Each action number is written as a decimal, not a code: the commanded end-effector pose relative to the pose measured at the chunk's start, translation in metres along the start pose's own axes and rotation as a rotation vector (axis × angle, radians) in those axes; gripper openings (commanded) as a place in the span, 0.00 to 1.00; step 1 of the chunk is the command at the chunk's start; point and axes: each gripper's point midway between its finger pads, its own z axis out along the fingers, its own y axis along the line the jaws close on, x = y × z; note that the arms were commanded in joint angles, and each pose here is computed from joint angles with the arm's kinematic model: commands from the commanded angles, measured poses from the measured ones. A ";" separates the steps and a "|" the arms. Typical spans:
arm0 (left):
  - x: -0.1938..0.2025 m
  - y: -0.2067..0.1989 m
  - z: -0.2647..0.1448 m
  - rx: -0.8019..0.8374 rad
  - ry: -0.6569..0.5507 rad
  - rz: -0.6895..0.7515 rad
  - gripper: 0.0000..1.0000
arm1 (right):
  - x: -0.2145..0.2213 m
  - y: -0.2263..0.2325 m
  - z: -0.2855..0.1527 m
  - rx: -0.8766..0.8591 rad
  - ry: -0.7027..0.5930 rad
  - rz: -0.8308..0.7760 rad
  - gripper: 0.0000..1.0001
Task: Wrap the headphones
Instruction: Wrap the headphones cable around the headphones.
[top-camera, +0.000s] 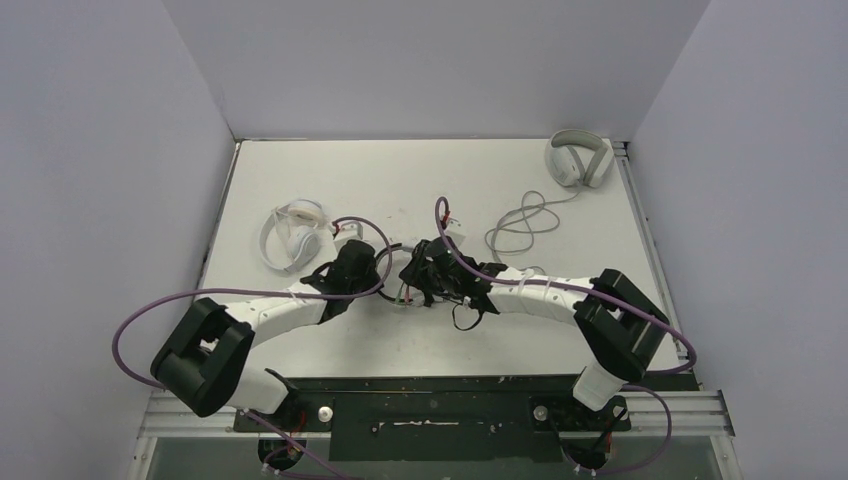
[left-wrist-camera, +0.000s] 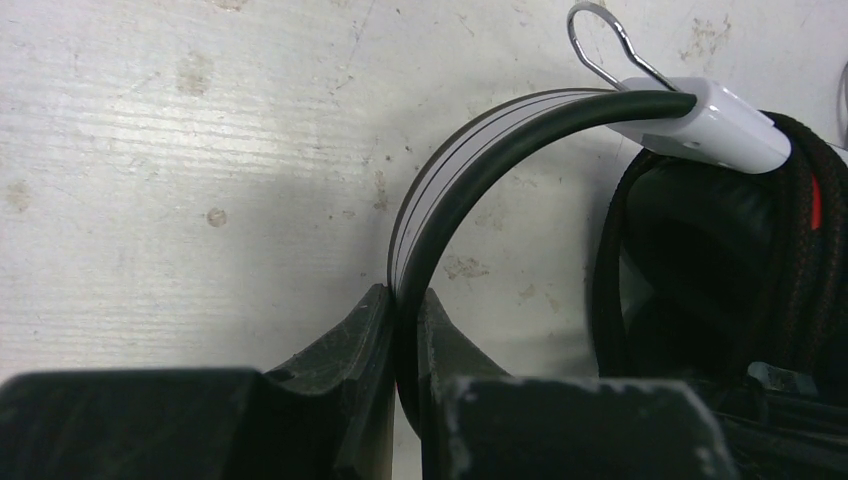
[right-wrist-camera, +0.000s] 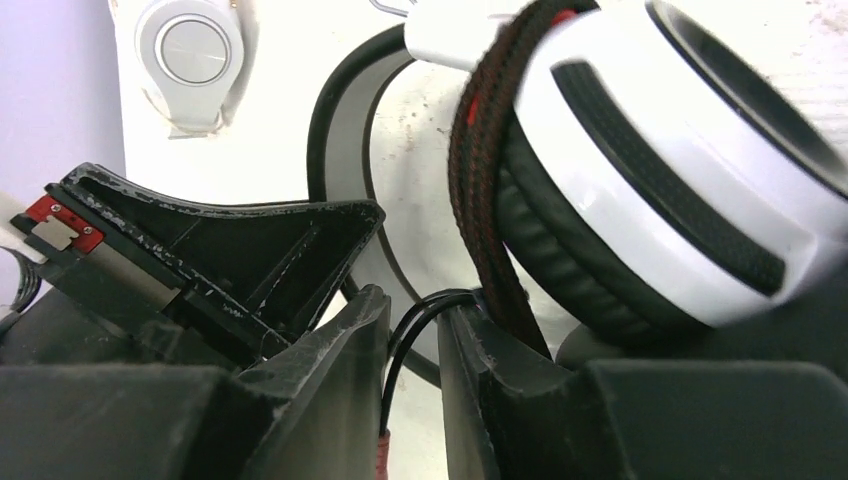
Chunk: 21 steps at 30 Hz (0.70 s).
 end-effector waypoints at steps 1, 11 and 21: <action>-0.012 -0.054 -0.008 0.188 0.003 0.010 0.00 | -0.035 0.020 0.004 -0.020 -0.118 0.016 0.26; -0.011 -0.057 -0.007 0.186 0.016 0.016 0.00 | -0.033 0.016 0.012 0.006 -0.102 -0.007 0.31; -0.014 -0.058 -0.010 0.185 0.015 0.009 0.00 | -0.032 0.021 0.018 0.002 -0.072 -0.047 0.34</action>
